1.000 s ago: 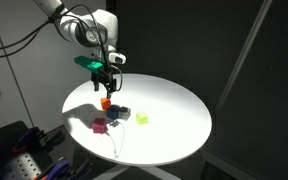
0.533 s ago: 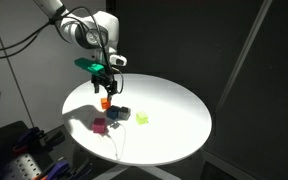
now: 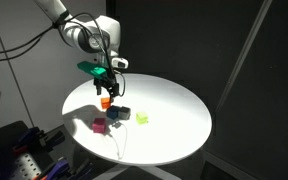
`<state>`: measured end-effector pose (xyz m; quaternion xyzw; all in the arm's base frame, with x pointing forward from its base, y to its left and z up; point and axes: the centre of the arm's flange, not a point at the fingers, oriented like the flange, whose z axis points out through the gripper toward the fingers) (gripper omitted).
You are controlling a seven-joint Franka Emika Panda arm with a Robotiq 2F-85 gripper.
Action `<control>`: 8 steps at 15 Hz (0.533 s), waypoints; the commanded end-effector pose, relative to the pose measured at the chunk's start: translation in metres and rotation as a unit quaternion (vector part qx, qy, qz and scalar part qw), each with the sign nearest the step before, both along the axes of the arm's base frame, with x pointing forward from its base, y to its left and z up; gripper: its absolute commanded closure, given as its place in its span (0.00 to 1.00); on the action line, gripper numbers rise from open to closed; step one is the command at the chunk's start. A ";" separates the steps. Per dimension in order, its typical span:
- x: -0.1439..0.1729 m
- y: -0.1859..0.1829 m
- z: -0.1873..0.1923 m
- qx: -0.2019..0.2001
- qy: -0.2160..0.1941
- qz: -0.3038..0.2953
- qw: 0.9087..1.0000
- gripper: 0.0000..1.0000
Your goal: Pick up the blue block and put it on the gray block
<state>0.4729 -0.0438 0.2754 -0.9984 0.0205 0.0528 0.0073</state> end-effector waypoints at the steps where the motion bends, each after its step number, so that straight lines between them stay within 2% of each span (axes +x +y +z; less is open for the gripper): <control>1: 0.000 0.000 0.000 0.000 0.000 0.000 1.000 0.00; 8: -0.001 0.001 -0.008 -0.005 -0.008 0.004 1.000 0.00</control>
